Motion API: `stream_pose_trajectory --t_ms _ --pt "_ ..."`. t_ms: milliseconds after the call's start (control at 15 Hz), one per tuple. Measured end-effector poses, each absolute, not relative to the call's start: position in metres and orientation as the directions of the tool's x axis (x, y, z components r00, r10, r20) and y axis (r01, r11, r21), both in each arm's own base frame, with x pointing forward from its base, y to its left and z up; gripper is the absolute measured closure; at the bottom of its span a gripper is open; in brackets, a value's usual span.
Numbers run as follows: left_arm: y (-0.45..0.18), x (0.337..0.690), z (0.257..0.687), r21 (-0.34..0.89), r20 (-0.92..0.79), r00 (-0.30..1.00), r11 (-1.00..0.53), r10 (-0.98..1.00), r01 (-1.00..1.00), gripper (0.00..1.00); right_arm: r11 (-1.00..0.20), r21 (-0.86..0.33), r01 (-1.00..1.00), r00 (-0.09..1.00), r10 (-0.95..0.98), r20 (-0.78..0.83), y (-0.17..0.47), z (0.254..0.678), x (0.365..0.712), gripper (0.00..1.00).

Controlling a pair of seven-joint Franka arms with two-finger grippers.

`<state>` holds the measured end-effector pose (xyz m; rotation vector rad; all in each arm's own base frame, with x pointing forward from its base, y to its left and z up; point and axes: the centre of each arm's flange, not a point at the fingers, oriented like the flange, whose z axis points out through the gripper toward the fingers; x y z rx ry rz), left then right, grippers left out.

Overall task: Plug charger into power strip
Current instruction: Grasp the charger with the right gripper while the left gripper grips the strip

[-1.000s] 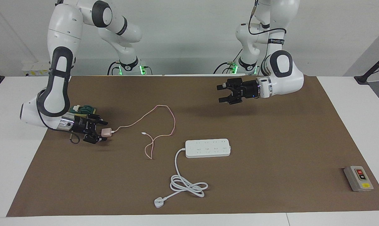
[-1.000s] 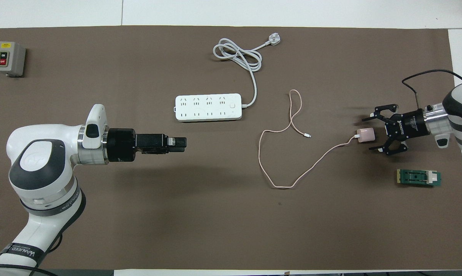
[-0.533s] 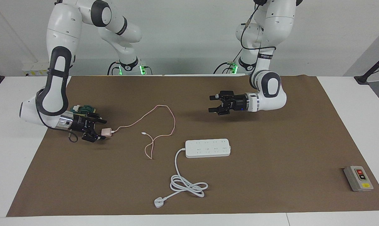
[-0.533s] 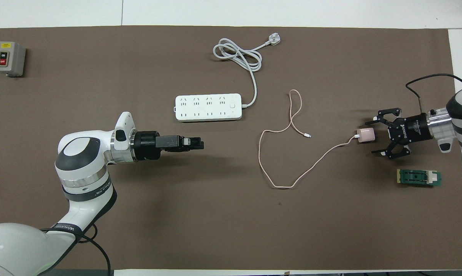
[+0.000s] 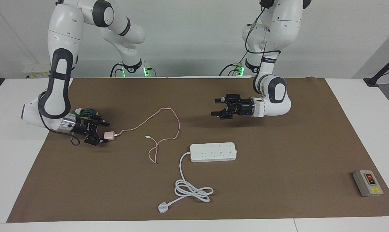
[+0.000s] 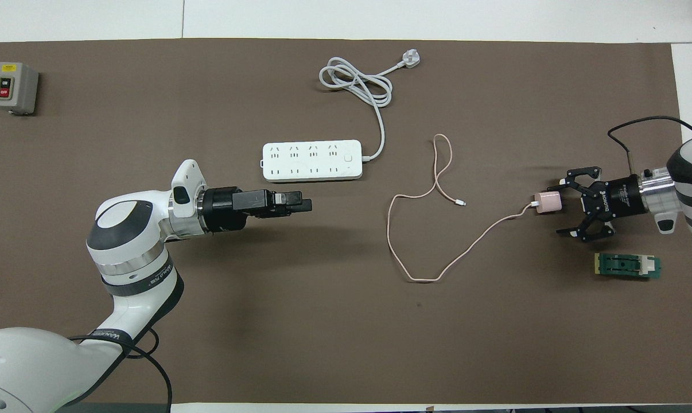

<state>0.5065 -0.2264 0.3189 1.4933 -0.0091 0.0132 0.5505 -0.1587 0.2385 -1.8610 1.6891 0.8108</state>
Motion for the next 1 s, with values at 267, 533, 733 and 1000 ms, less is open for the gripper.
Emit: stream_pose_trajectory --t_ms 267,533,733,1000 --pt "-0.225 0.509 0.313 0.999 0.01 1.0 0.043 0.026 -0.011 0.0 -0.104 0.022 -0.994 0.058 -0.705 -0.707 -0.16 0.241 0.551 0.43" --pt "-0.231 0.507 0.308 1.0 0.007 0.999 0.005 0.036 -0.007 0.0 -0.1 0.011 -0.995 0.062 -0.698 -0.713 -0.156 0.244 0.554 0.53" --pt "-0.234 0.507 0.306 1.0 0.008 0.999 -0.013 0.042 -0.007 0.0 -0.068 0.016 -0.998 0.035 -0.682 -0.73 -0.15 0.254 0.562 0.53" --pt "-0.236 0.506 0.307 1.0 0.008 0.999 -0.015 0.041 -0.008 0.0 -0.038 0.05 -0.998 -0.012 -0.669 -0.743 -0.124 0.291 0.58 0.53"
